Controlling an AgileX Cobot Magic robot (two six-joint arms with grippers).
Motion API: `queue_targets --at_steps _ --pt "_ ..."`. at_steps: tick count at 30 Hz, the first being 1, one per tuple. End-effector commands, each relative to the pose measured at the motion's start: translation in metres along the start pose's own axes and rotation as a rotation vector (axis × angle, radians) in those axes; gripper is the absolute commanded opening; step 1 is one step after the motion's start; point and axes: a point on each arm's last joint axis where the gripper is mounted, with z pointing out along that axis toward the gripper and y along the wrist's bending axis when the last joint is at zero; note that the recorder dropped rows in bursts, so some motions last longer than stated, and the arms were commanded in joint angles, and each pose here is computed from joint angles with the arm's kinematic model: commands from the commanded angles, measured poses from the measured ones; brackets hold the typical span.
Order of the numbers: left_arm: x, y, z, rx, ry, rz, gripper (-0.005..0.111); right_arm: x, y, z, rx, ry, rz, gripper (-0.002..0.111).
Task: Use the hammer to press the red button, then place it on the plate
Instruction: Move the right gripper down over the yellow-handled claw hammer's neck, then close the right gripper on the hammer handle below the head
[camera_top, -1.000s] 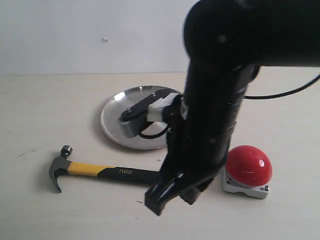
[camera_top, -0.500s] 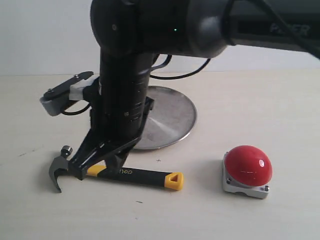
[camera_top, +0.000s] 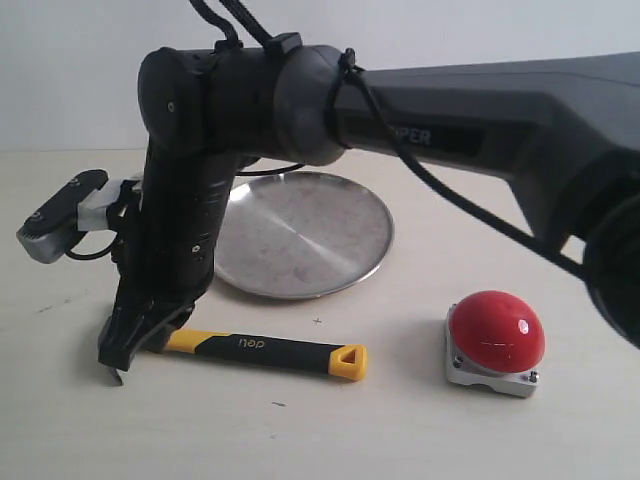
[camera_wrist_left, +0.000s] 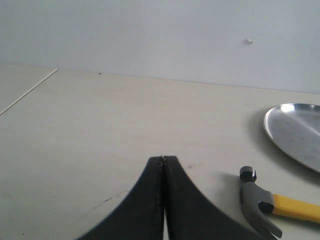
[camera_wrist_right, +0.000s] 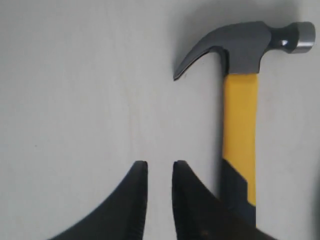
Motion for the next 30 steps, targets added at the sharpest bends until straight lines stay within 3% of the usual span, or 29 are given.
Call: queue_targets --at_steps 1,6,14,19,30 --pt "0.0 0.0 -0.001 0.0 -0.009 -0.007 0.0 -0.008 -0.01 0.011 0.031 -0.001 -0.077 0.035" --pt "0.0 0.0 -0.001 0.0 -0.009 -0.007 0.0 -0.011 -0.026 0.029 0.107 0.056 -0.127 0.049" --pt "0.0 0.0 -0.001 0.0 -0.009 -0.007 0.0 -0.016 -0.036 0.052 0.111 0.089 -0.137 0.049" --pt "0.0 0.0 -0.001 0.0 -0.009 -0.007 0.0 -0.014 -0.042 0.067 0.112 0.142 -0.147 0.057" --pt "0.0 0.0 -0.001 0.0 -0.009 -0.007 0.0 -0.009 -0.047 0.086 0.111 0.18 -0.149 0.057"
